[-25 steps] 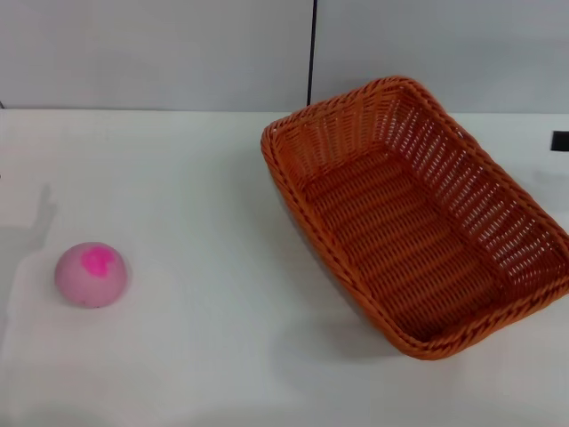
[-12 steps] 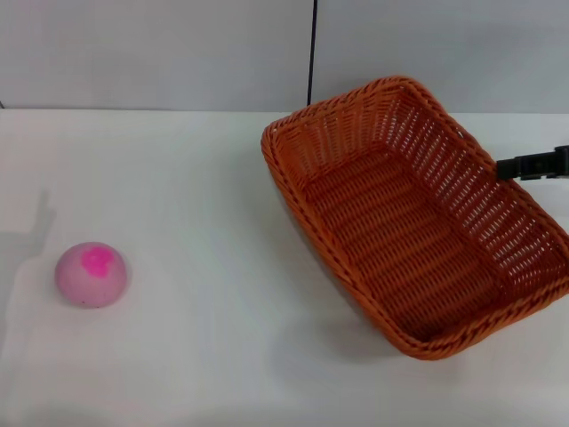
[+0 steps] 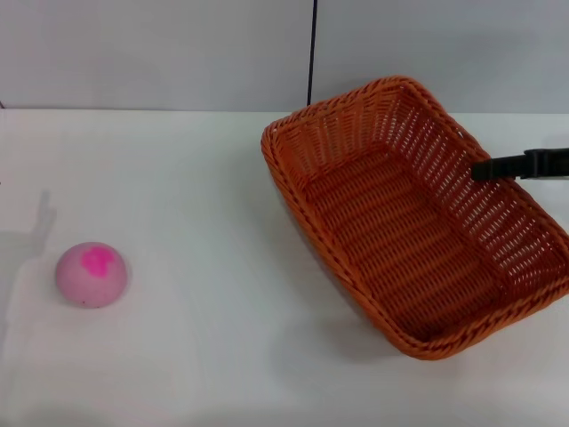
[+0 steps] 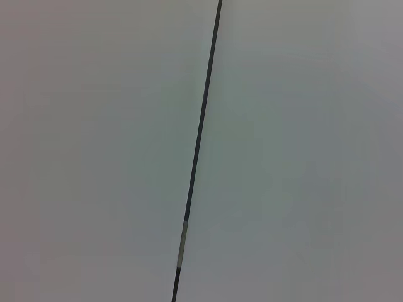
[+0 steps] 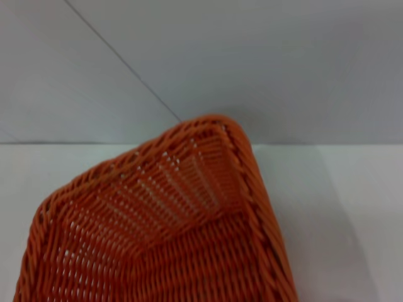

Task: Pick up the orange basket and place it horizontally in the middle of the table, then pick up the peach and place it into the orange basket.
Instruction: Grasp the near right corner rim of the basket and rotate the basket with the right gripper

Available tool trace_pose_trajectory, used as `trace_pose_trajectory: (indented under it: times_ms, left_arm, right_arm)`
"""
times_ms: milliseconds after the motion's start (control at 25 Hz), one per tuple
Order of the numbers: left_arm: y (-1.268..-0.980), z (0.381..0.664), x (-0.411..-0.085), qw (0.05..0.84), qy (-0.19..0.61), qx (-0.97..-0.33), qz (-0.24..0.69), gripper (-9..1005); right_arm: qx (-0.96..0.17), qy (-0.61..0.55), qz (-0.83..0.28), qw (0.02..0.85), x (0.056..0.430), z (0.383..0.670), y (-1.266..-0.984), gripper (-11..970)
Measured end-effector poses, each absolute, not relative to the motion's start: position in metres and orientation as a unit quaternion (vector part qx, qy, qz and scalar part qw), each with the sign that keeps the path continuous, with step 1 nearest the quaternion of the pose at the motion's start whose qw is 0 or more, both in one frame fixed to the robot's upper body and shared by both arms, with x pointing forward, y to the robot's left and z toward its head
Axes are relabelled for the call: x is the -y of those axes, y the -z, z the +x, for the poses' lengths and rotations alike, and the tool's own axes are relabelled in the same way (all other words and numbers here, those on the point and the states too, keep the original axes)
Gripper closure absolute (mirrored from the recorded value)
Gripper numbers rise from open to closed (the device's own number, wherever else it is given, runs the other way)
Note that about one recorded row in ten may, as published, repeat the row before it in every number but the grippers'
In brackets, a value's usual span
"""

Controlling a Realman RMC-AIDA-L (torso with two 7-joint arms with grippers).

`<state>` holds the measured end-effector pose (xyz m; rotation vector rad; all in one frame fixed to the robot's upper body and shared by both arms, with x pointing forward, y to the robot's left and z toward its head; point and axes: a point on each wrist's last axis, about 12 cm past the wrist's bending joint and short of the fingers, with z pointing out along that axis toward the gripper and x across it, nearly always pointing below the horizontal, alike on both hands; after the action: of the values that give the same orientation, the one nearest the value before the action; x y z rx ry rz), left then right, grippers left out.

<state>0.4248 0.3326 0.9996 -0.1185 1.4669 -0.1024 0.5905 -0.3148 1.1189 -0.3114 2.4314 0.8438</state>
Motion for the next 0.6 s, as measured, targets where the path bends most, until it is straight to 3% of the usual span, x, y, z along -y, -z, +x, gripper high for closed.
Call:
trace_pose_trajectory:
  times_ms: [560, 600]
  left_arm:
    - [-0.999, 0.419, -0.333, 0.742, 0.045, -0.667, -0.056, 190]
    - [-0.999, 0.419, -0.334, 0.742, 0.045, -0.666, -0.056, 190]
  right_arm:
    - [-0.898, -0.319, -0.127, 0.275, 0.289, 0.606, -1.107, 428]
    - [-0.898, -0.319, -0.127, 0.275, 0.289, 0.606, -1.107, 466]
